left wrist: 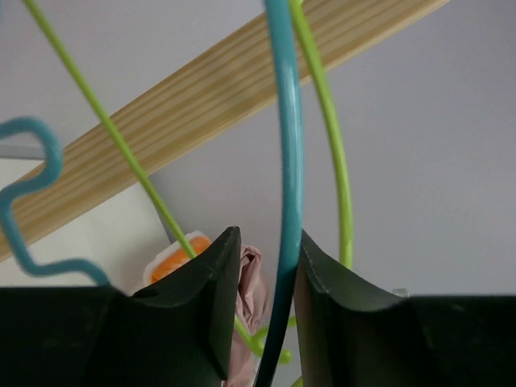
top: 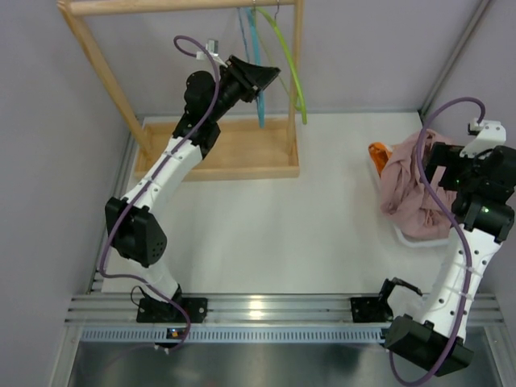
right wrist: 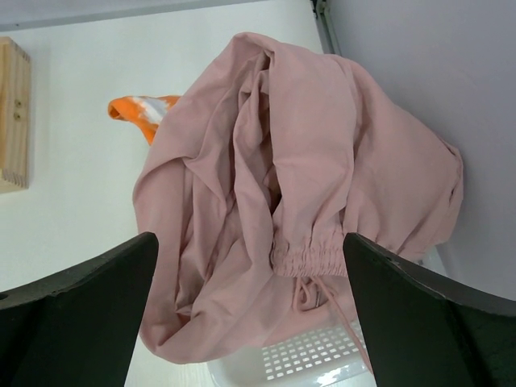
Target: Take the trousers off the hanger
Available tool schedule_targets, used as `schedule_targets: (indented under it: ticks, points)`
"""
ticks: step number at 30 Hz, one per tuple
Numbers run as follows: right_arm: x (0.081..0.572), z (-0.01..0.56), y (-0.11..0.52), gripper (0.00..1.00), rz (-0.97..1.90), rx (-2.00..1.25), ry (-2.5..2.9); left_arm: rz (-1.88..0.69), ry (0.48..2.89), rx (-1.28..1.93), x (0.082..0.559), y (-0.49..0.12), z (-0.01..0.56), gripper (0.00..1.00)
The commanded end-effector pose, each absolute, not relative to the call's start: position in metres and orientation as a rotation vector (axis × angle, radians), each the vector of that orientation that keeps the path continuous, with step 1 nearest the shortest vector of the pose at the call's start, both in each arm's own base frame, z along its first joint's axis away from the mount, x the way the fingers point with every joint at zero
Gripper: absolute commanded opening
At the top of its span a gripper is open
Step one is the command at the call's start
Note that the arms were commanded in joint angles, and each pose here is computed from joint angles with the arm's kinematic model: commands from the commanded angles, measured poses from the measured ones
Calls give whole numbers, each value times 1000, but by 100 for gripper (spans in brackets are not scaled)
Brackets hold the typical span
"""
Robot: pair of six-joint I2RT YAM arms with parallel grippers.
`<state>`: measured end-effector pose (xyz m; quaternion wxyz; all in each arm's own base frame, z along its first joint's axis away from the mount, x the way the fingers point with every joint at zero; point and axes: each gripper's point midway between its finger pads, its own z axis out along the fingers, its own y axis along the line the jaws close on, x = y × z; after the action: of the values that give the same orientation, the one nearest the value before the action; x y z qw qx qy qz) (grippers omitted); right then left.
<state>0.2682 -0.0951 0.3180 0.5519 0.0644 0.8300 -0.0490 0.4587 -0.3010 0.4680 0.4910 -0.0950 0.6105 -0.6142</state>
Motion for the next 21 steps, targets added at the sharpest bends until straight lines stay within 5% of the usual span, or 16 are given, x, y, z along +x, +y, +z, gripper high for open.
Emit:
schedule_targets:
  ticks: [1,9,21]
  points:
    - [271,326,-89,99,-78,132,1918,-1456,1493,-220,445,-289,468,39]
    - [272,312,-87,99,-66,120,1927,-1422,1497,-214,418,-262,465,90]
    - [272,300,-61,99,69,17,1920,-1157,1629,-196,385,-170,408,99]
